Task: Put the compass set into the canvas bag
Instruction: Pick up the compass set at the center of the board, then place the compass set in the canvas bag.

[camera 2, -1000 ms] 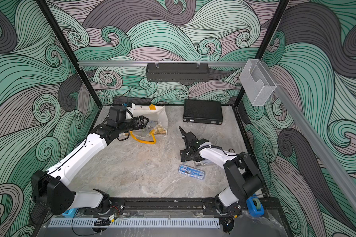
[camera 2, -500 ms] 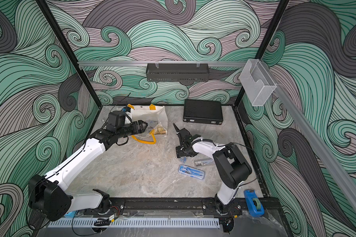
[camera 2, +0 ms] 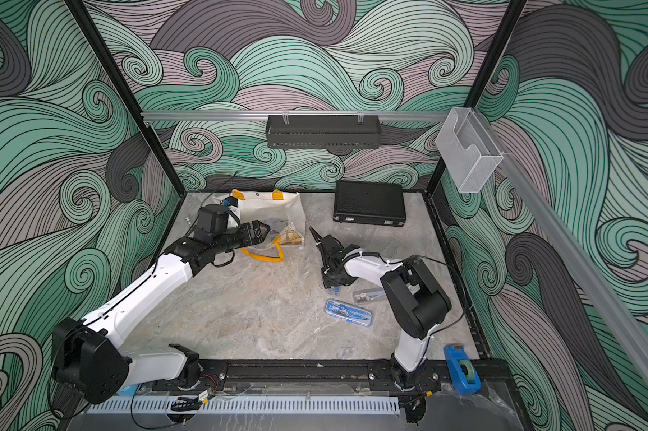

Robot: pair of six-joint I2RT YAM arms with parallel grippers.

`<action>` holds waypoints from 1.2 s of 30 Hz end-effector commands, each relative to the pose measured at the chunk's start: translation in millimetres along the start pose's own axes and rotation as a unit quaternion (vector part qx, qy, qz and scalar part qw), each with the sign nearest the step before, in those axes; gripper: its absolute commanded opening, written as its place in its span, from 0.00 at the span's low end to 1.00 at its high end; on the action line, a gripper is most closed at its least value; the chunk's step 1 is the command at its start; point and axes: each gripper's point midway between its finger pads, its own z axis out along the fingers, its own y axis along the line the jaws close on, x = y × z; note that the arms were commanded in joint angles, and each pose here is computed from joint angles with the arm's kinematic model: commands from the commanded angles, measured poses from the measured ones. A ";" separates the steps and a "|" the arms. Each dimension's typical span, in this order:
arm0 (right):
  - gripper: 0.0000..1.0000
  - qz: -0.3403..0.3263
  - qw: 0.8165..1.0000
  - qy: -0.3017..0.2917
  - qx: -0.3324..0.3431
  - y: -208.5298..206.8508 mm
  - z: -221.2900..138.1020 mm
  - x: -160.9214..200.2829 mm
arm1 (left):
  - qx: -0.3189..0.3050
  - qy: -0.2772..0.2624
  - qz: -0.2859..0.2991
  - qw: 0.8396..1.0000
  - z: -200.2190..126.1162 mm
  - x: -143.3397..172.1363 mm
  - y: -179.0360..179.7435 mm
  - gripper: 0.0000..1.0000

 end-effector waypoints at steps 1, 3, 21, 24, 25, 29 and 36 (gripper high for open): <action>0.51 0.003 1.000 0.001 -0.003 2.4 4.9 2.1 | 0.035 -0.016 -0.004 0.999 -8.9 -9.4 -16.8 0.89; 0.48 0.001 1.000 -0.012 -0.015 6.8 3.2 -3.9 | 0.041 -0.016 -0.004 0.999 -10.9 -9.6 -19.4 0.89; 0.42 -0.149 0.915 -0.295 -0.233 84.9 -123.1 -74.6 | 0.122 0.014 -0.014 0.992 -20.9 2.4 -48.6 0.89; 0.42 -0.166 0.893 -0.321 -0.268 96.5 -145.7 -75.3 | 0.138 0.028 -0.011 0.990 -16.9 8.8 -58.2 0.85; 0.42 -0.173 0.886 -0.326 -0.281 100.8 -152.8 -74.5 | 0.146 0.034 -0.006 0.989 -15.8 11.5 -63.6 0.84; 0.42 -0.188 0.865 -0.345 -0.313 111.3 -175.2 -73.2 | 0.178 0.058 0.003 0.982 -10.9 20.0 -83.2 0.77; 0.41 -0.193 0.844 -0.368 -0.340 117.6 -200.9 -72.1 | 0.201 0.082 0.014 0.976 1.7 30.0 -106.6 0.67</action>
